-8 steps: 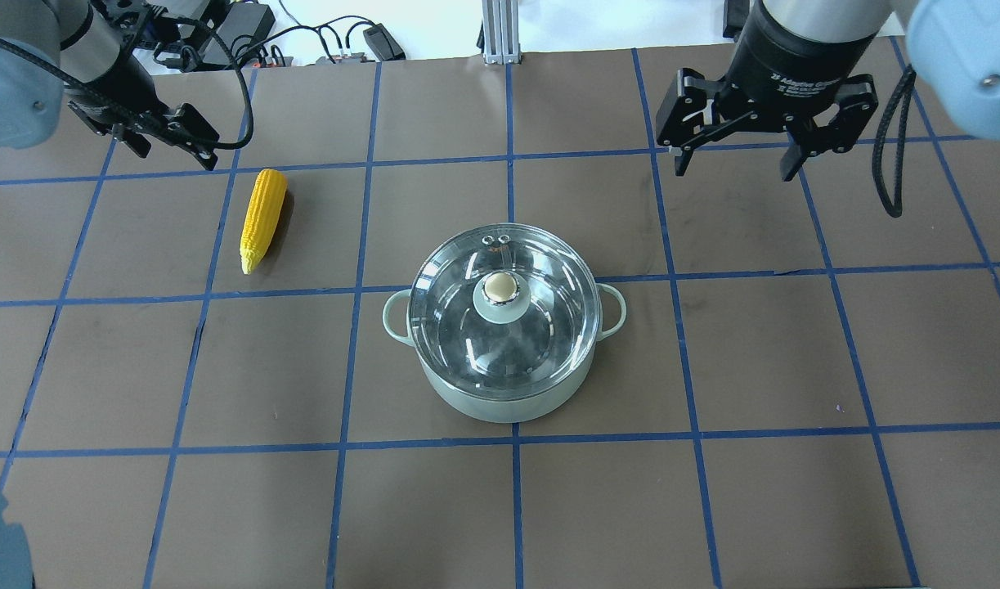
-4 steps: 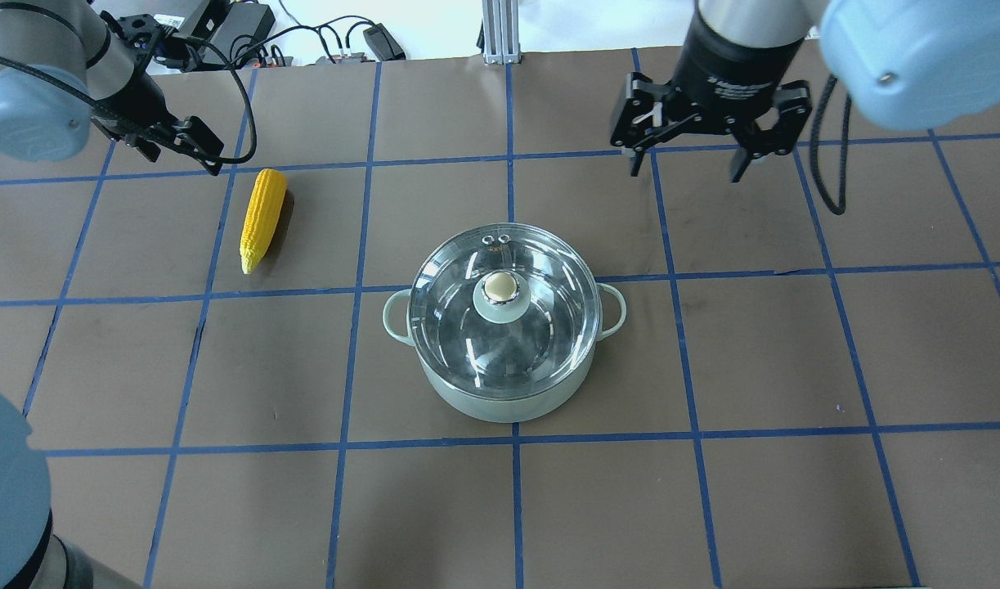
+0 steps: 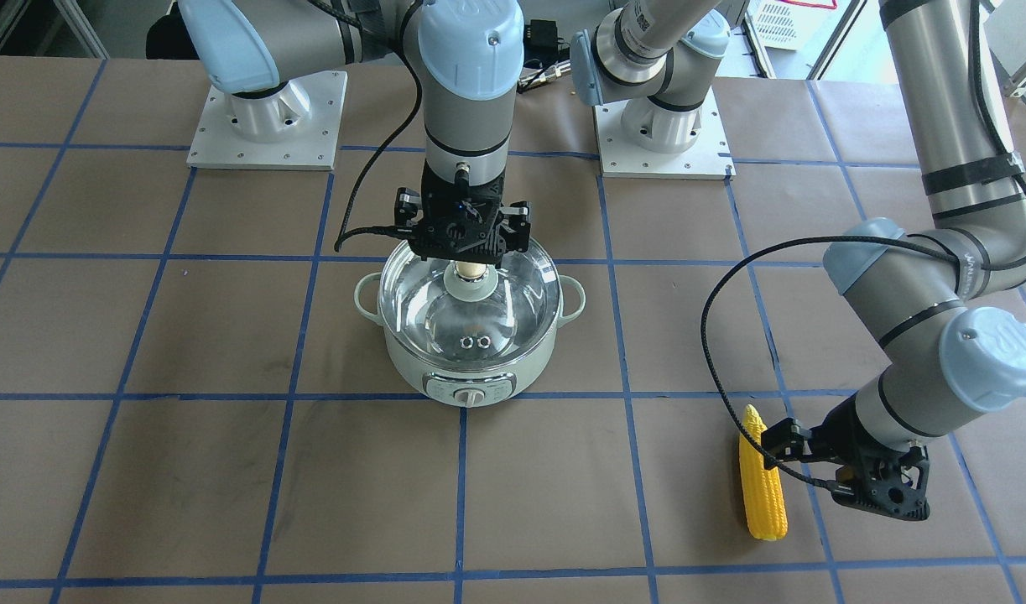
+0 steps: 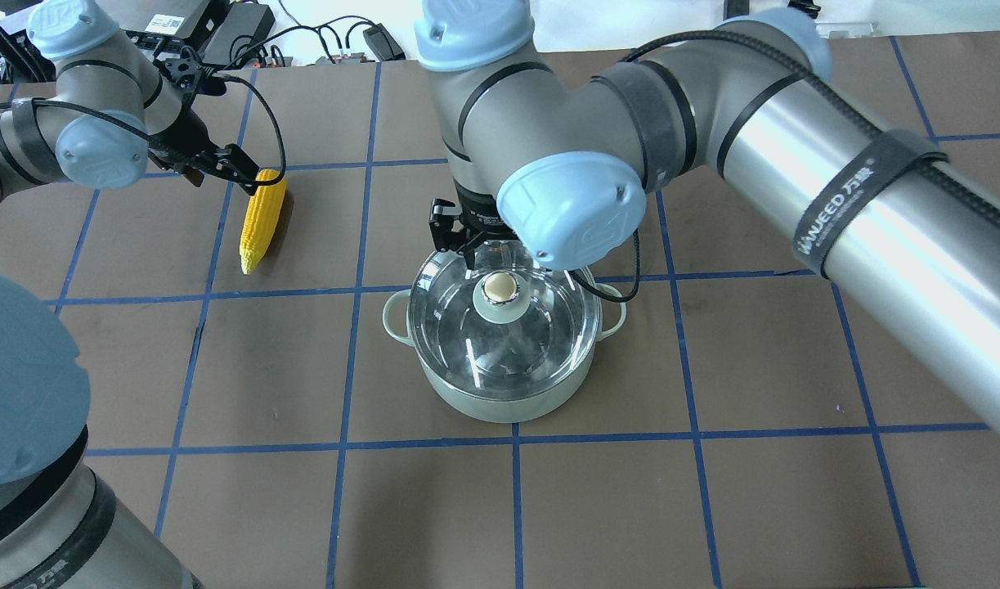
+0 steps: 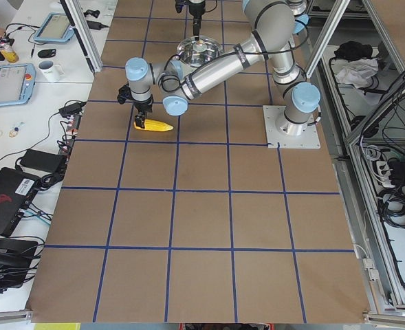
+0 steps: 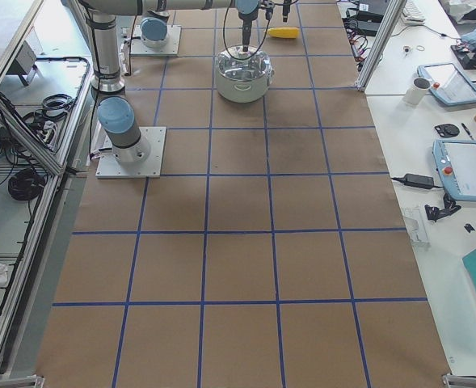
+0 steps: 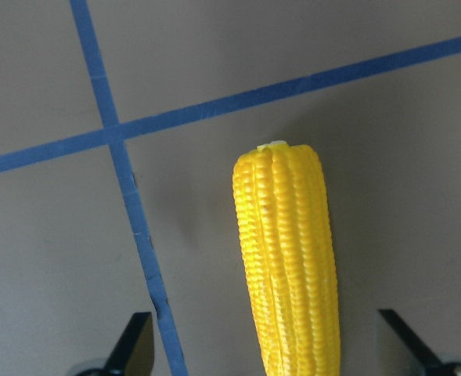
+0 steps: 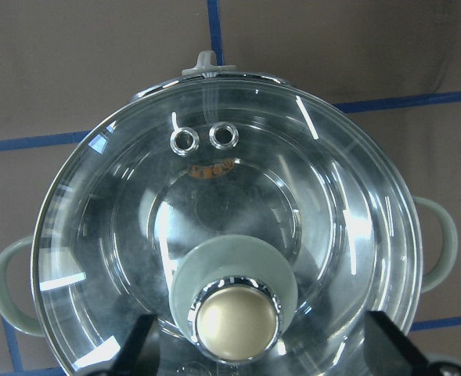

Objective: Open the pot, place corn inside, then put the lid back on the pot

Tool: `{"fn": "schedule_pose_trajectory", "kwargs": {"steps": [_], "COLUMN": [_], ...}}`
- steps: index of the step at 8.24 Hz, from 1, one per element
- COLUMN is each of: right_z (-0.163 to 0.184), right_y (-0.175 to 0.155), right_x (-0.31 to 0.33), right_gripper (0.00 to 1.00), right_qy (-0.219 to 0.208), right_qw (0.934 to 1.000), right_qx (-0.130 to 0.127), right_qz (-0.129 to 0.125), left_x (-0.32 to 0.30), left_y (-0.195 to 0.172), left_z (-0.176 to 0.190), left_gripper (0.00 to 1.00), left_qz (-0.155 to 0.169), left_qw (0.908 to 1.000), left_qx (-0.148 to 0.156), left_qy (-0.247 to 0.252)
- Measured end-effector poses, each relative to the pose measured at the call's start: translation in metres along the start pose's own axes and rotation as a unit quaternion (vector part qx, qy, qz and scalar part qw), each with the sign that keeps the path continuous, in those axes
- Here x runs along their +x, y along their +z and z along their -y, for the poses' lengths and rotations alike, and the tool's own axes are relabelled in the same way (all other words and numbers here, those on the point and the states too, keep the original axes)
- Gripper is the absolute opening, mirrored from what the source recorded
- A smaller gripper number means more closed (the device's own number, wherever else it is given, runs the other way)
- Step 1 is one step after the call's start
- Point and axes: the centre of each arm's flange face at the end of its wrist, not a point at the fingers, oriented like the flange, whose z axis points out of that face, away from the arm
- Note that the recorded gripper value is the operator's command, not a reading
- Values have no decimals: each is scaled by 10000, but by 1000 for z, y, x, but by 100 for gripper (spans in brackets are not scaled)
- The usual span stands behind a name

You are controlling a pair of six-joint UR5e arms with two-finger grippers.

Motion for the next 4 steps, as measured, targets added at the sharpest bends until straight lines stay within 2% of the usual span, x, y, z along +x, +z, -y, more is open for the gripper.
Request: {"fn": "schedule_pose_trajectory", "kwargs": {"steps": [2,3,4], "right_z": [-6,-7,-7], "right_y": [29,38,43], "right_x": [-10,-13,-14], "right_gripper": [91,83,69], "right_qy": [-13,-34,-44], "right_qw": [10000,10000,10000], "right_qx": [21,-10,-31], "right_qz": [-1,-23,-34], "left_x": [-3,-4,-5], "left_y": [33,48,58], "left_z": [7,9,10], "left_gripper": [100,100,100], "left_qz": [-139,-162,-183], "left_qw": [9995,9991,9988], "left_qx": [3,0,-16], "left_qy": [-269,-389,-452]}}
